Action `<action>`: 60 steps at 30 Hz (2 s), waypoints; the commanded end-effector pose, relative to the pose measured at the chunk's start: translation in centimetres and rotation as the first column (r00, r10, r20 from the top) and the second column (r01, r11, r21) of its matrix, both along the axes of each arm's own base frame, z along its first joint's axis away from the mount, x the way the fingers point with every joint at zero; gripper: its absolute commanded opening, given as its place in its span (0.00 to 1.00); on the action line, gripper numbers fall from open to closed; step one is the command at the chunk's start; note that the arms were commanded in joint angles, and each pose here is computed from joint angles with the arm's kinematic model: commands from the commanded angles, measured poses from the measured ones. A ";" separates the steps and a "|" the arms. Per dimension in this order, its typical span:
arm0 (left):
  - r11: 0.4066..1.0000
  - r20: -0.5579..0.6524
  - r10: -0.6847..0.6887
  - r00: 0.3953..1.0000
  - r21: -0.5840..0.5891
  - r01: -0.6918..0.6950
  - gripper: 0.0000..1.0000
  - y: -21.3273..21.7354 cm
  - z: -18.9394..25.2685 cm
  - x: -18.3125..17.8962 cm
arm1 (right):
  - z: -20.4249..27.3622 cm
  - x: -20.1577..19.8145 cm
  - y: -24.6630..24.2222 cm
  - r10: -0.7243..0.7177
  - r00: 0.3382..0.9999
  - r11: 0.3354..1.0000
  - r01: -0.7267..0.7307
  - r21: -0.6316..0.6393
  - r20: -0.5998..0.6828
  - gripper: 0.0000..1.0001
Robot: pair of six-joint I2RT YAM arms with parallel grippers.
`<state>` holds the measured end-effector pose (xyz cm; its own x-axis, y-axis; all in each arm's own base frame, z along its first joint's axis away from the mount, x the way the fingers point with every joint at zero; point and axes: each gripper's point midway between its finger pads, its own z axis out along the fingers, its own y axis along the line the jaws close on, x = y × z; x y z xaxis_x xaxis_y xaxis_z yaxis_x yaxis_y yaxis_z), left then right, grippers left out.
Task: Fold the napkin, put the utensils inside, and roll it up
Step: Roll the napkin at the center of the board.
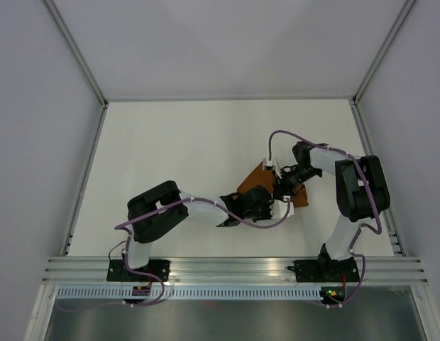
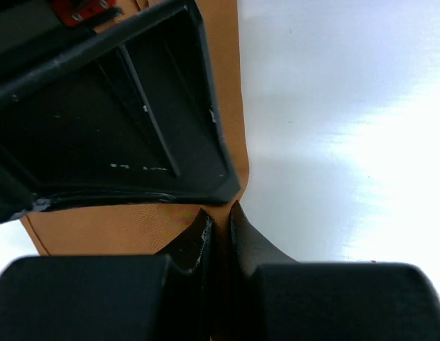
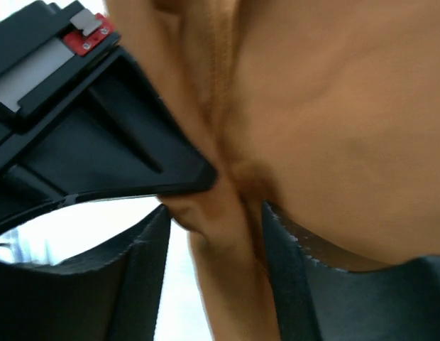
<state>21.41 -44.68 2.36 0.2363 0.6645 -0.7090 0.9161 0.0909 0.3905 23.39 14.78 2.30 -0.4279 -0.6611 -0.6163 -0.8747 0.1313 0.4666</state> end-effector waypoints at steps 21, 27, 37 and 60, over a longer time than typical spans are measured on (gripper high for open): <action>0.993 -0.704 0.090 0.704 0.006 -0.122 0.02 3.4 -3.4 -2.9 | 8.3 6.6 -3.1 -0.295 0.816 0.953 0.291 0.088 0.497 0.70; 0.992 -0.854 0.068 0.515 0.005 -0.123 0.02 4.2 -4.0 -3.3 | 6.8 2.4 -3.4 -0.163 0.792 0.984 0.173 0.040 0.589 0.73; 0.993 -0.953 0.077 0.294 0.046 -0.112 0.02 5.1 -5.3 -3.6 | 3.1 -1.0 -1.3 0.019 0.703 0.995 0.054 -0.080 0.711 0.78; 0.971 -0.954 0.192 0.230 0.151 -0.186 0.03 5.8 -6.1 -1.3 | 0.3 -1.6 2.7 0.081 0.757 0.993 -0.003 -0.120 0.648 0.52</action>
<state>20.11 -41.84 1.57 -0.6586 0.5677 -0.4938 0.6419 0.0815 -0.7624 20.70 16.69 2.11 0.0806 -0.7518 -0.6545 -0.9732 0.0826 -0.2147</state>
